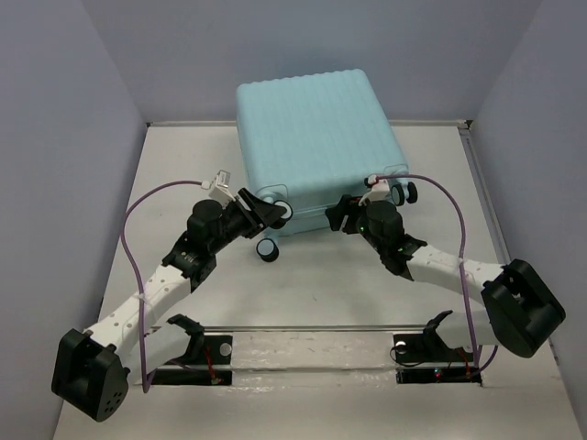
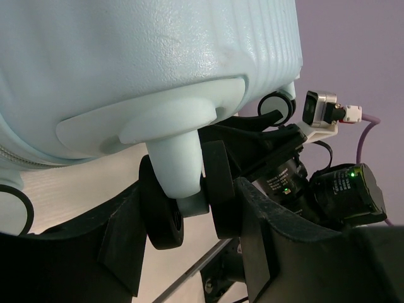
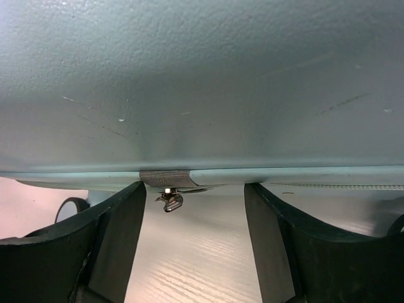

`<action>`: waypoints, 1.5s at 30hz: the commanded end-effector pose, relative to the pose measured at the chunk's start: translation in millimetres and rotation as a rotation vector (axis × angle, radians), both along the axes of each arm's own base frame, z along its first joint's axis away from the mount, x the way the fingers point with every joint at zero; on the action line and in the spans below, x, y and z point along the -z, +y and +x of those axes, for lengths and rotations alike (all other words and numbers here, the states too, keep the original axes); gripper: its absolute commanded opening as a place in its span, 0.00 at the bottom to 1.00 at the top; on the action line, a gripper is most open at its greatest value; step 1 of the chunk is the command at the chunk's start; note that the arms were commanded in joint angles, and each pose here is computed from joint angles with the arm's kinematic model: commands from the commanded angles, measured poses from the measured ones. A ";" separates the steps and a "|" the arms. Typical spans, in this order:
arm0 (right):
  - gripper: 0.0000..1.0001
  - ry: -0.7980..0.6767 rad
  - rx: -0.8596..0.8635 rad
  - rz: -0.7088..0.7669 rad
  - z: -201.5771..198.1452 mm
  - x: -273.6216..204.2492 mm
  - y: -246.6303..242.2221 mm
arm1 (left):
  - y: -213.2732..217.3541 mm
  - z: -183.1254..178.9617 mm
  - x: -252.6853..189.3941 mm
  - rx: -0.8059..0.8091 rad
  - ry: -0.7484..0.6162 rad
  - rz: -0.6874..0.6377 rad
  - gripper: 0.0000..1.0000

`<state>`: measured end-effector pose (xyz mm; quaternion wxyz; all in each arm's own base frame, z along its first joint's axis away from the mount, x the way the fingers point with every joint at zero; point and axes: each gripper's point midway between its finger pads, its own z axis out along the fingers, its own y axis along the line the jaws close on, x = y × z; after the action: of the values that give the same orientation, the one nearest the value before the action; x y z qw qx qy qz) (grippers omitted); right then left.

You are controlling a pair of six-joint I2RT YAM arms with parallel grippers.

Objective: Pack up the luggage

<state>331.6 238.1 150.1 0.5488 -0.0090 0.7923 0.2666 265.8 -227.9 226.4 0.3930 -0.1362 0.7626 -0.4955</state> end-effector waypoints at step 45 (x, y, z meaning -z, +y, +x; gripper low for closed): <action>0.33 -0.060 -0.130 -0.109 -34.0 19.4 22.2 | -13.7 -25.2 -106.9 0.142 -0.439 -0.120 0.06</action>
<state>282.4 255.4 118.5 0.5359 -0.0749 0.7876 0.2946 257.1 -232.3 224.0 0.3851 -0.1179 0.7655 -0.5017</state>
